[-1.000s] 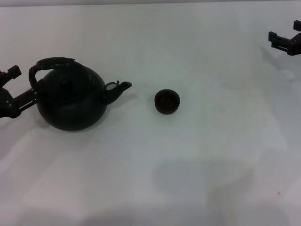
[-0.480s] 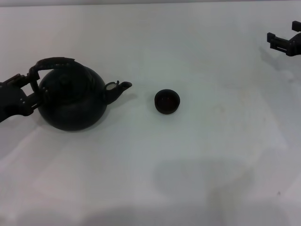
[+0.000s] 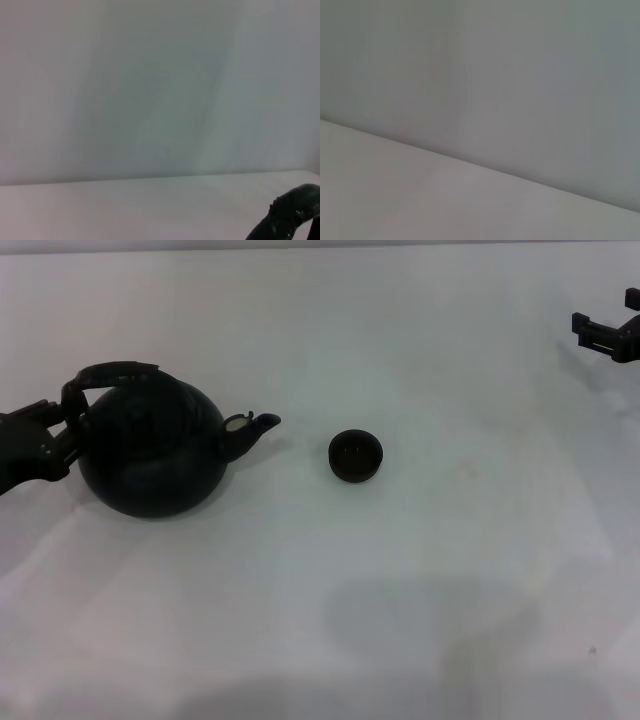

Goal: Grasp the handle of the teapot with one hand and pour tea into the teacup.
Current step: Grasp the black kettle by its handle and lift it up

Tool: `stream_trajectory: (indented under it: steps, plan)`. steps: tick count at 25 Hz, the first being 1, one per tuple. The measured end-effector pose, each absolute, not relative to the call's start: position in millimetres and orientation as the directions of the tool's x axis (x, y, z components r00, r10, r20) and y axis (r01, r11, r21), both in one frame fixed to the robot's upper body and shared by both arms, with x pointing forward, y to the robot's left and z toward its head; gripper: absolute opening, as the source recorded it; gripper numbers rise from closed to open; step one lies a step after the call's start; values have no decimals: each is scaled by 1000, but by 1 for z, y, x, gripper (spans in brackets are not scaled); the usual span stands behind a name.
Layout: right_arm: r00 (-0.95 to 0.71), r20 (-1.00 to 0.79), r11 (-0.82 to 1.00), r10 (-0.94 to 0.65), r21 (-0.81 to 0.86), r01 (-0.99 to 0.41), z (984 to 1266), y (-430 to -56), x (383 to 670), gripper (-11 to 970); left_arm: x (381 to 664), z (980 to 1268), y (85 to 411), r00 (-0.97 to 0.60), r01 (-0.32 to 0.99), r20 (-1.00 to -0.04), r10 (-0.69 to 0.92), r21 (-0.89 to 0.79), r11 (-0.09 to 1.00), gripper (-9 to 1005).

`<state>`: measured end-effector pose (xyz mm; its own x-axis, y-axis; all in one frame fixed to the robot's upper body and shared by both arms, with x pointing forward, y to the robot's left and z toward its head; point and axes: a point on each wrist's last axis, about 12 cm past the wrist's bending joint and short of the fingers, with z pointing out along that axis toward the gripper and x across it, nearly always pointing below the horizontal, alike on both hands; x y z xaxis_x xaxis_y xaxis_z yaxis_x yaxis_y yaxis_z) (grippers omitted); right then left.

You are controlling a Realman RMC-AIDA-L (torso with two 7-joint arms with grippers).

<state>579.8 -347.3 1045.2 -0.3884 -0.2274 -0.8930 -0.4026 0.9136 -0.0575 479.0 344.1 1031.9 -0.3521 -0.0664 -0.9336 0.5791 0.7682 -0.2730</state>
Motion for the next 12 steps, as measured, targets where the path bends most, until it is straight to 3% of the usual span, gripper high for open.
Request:
stream_trajectory:
  steps: [12]
  plan:
    - [-398,-884,911,-246,-71,-406,1041,-347,578,845,485,1033,353,-384,507,-917,-104,-304,807,229]
